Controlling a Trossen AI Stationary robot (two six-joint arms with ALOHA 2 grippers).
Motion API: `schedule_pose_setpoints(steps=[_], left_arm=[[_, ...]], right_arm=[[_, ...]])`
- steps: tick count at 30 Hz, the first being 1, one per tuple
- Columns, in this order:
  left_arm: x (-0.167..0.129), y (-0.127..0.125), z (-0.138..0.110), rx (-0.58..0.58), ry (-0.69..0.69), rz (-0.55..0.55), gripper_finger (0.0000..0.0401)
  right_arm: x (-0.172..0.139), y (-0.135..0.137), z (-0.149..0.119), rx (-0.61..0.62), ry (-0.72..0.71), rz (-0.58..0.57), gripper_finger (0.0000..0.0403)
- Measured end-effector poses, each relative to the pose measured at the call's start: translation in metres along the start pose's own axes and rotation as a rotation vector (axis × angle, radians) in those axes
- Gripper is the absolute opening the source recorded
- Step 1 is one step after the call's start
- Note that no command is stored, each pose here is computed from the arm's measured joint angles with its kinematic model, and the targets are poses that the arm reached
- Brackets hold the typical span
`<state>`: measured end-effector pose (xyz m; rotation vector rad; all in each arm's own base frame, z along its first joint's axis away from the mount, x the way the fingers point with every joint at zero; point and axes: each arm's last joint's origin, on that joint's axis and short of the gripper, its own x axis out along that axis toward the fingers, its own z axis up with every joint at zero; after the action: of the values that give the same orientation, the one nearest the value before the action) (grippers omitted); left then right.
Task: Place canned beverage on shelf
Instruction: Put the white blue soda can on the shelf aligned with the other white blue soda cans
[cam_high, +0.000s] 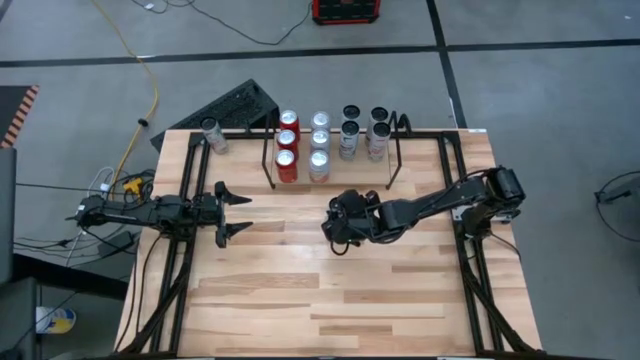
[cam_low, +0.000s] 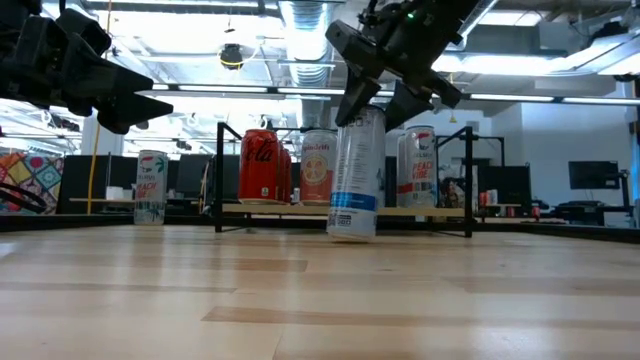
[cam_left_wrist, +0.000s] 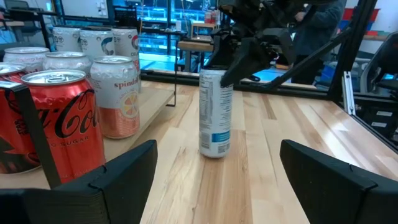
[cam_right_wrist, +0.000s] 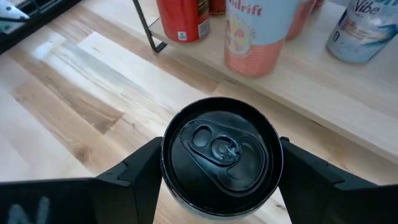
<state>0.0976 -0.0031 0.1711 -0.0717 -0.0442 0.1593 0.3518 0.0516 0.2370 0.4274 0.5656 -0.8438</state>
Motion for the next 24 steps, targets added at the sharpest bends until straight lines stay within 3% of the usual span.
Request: schedule_pose_setpoints(steps=[24], left_arm=[[0.000, 0.000, 0.000, 0.000, 0.000, 0.000, 0.0327]], right_arm=[[-0.010, 0.009, 0.014, -0.216, 0.044, 0.073, 0.0266]])
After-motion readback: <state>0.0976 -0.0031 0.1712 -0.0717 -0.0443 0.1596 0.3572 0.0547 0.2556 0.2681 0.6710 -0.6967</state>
